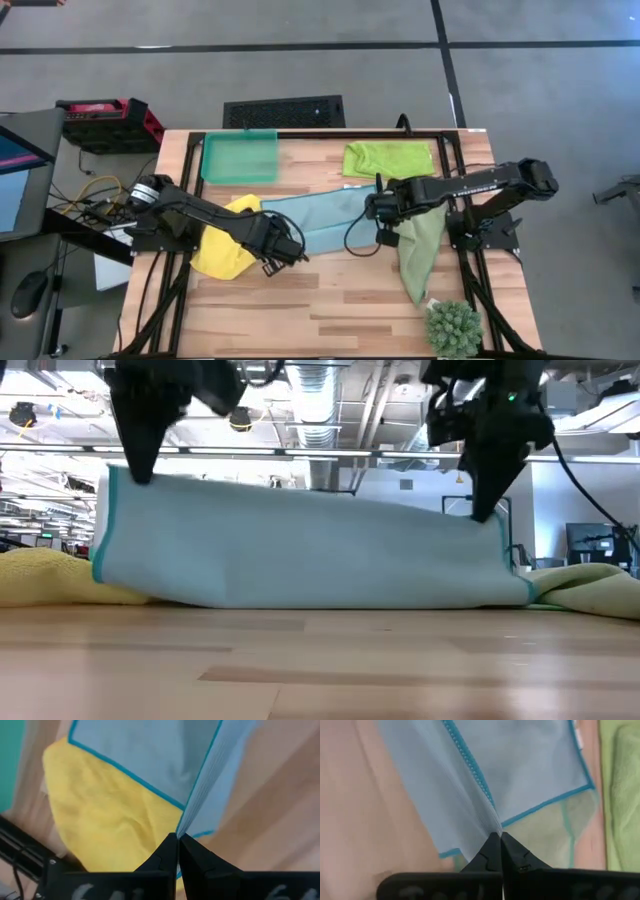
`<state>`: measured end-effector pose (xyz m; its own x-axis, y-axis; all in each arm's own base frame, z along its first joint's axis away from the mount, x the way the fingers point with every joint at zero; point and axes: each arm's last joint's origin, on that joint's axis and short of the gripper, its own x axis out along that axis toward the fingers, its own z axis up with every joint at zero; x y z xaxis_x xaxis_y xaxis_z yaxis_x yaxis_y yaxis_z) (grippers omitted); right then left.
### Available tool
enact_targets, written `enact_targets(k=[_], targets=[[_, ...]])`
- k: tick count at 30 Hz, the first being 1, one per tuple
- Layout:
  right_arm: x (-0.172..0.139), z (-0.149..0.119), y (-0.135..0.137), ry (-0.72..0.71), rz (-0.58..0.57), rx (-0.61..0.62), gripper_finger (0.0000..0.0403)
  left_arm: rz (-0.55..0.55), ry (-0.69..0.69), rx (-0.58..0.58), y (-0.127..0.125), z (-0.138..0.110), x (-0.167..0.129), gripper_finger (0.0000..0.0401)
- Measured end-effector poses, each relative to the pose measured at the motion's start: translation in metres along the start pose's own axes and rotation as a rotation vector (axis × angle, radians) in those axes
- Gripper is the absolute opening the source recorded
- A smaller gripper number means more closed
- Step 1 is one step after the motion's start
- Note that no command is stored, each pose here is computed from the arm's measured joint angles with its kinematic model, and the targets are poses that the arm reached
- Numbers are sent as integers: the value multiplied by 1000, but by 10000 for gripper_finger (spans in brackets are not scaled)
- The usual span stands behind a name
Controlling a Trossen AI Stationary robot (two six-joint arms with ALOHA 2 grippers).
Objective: Fold microfiber towels
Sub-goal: Fold the blue microfiber towel
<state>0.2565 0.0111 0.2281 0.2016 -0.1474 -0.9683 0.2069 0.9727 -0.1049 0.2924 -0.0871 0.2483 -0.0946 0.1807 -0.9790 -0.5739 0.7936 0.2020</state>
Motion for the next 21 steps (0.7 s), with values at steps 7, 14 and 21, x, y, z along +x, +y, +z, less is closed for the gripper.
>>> enact_targets(k=[7, 14, 21], targets=[[23, 9, -24, -49, -61, 67, 4, 88, 35, -44, 17, 9, 33, 0], [42, 15, -39, -4, -95, 80, 4, 122, -17, -63, 31, 25, 52, 0], [60, 20, -49, 22, -206, 93, 4, 119, -31, -103, 46, 40, 67, 0]])
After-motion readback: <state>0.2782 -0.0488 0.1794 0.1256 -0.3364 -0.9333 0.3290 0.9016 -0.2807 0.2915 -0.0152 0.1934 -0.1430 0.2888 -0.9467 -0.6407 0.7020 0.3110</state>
